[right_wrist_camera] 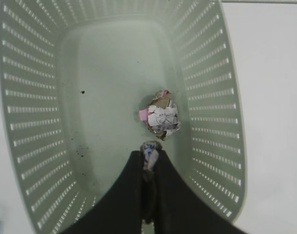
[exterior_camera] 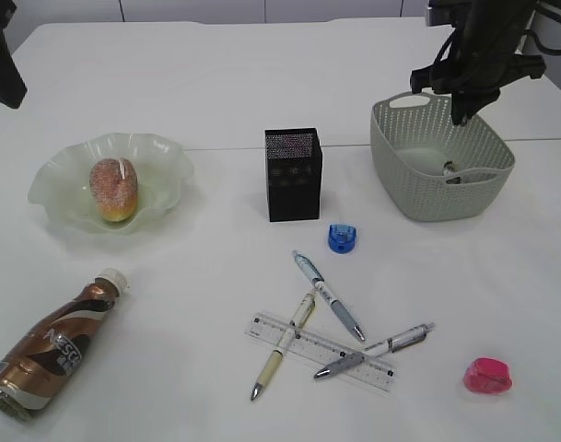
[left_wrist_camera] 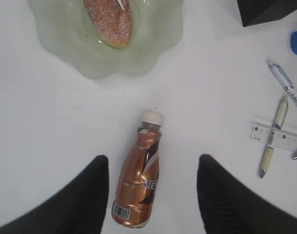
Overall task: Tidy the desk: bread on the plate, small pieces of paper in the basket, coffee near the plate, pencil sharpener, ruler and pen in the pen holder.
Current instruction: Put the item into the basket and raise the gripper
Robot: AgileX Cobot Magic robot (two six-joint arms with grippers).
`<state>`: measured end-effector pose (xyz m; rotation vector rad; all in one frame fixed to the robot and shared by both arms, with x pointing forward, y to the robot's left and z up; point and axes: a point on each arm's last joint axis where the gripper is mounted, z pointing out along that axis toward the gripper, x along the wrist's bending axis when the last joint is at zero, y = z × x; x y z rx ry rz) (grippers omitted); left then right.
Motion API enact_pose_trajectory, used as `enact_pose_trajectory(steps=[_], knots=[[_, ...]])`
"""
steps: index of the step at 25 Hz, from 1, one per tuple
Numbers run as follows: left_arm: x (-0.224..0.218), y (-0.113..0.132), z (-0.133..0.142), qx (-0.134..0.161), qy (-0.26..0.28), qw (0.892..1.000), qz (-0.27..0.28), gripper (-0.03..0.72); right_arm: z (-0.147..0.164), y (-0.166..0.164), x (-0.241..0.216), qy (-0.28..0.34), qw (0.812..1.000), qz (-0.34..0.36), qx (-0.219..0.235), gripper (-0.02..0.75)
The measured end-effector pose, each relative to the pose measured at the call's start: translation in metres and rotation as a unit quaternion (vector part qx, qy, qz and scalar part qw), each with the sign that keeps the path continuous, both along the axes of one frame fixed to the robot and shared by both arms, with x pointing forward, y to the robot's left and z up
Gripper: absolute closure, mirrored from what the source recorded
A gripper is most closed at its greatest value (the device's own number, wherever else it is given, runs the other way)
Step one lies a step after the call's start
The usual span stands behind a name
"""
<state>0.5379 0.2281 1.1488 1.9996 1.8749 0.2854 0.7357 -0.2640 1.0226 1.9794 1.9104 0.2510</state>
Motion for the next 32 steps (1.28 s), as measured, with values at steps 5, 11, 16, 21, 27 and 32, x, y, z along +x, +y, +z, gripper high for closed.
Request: enact_pose_trajectory(steps=[5,11,16,21,27,32], knots=[[0.000,0.000,0.000,-0.001,0.000,1.000,0.000,0.272,0.001,0.001,0.002,-0.010,1.000,0.002,0.007,0.675],[0.000,0.000,0.000,-0.001,0.000,1.000,0.000,0.272,0.001,0.004,0.003,-0.020,0.999,-0.007,0.024,0.279],[0.000,0.000,0.000,-0.001,0.000,1.000,0.000,0.272,0.001,0.004,0.003,-0.022,0.999,-0.008,0.025,0.167],[0.000,0.000,0.000,-0.001,0.000,1.000,0.000,0.272,0.005,0.003,-0.002,-0.002,1.000,-0.013,0.025,0.203],[0.000,0.000,0.000,-0.001,0.000,1.000,0.000,0.272,0.072,0.000,-0.029,-0.052,0.998,-0.015,0.033,0.210],[0.000,-0.001,0.000,-0.004,0.001,1.000,0.000,0.272,0.146,-0.001,-0.070,-0.124,0.990,-0.011,0.060,0.213]])
